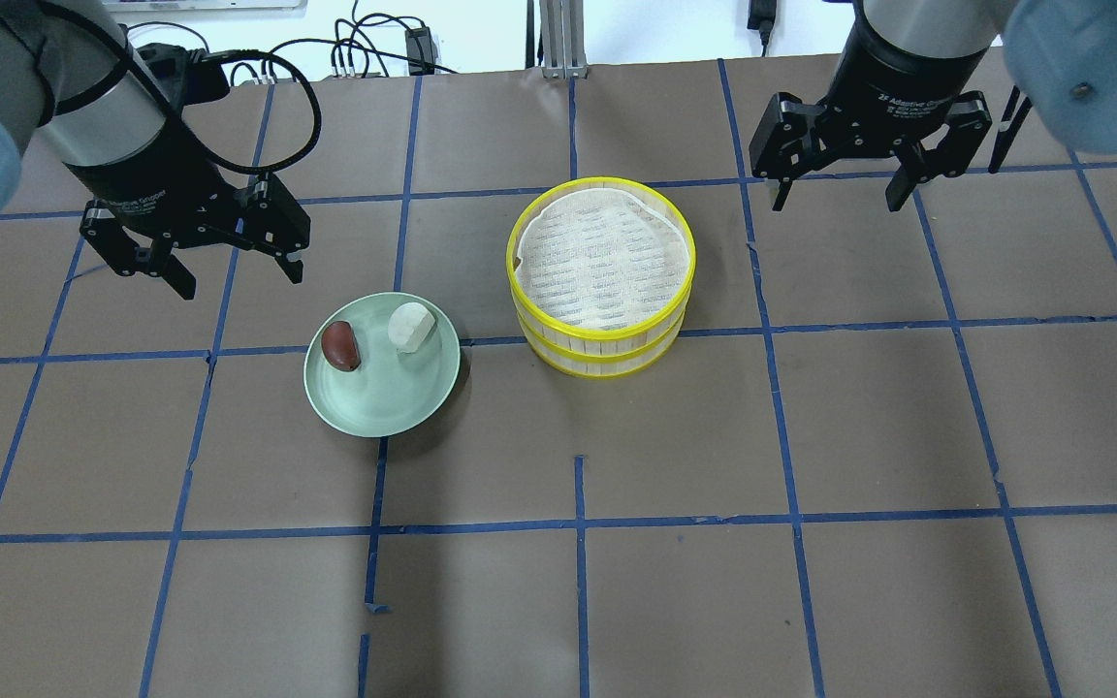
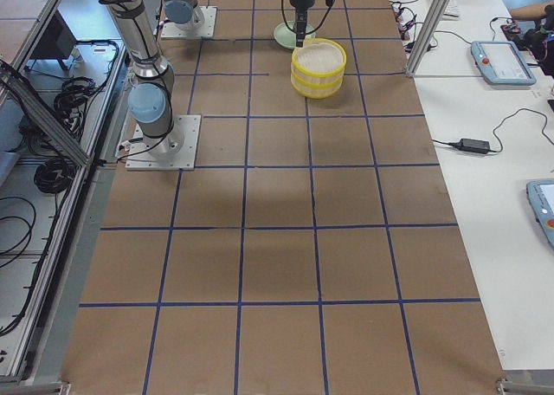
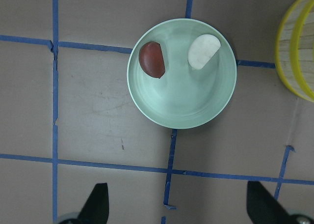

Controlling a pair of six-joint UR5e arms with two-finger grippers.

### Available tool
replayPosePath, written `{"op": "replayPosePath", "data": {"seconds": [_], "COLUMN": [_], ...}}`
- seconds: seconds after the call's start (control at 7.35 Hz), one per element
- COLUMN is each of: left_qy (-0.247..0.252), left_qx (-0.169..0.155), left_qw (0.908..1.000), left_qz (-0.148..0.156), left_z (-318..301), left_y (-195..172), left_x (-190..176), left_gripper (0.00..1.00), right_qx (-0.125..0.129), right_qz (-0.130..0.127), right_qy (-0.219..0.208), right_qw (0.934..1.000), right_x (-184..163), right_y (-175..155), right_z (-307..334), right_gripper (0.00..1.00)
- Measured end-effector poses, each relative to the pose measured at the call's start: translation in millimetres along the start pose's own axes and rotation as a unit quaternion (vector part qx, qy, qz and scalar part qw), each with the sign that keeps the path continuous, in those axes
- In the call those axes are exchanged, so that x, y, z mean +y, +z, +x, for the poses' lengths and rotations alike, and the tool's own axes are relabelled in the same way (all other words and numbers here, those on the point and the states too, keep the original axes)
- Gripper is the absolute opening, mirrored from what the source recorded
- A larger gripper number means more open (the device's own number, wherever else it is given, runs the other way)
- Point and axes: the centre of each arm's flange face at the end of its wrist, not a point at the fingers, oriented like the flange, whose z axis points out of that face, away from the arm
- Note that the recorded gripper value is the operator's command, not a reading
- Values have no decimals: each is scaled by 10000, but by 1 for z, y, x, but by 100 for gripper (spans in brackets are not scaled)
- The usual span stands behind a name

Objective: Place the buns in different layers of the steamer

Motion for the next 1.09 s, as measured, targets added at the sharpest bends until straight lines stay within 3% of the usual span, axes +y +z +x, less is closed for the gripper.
{"op": "replayPosePath", "data": {"seconds": [0.68, 1.09], "left_qy": [60, 112], "left_qx": [12, 25], "left_qw": [10000, 9999], "left_qz": [35, 15], "left_z": [6, 22], "left_y": [-3, 46], "left_x": [2, -46], "left_gripper": [100, 100], "right_qx": [48, 40], "right_qz": [-23, -212], "right_qy": [-99, -151], "right_qw": [9999, 9997], "right_x": [3, 14], "right_y": [1, 9], "right_z": [1, 1], "right_gripper": [100, 100]}}
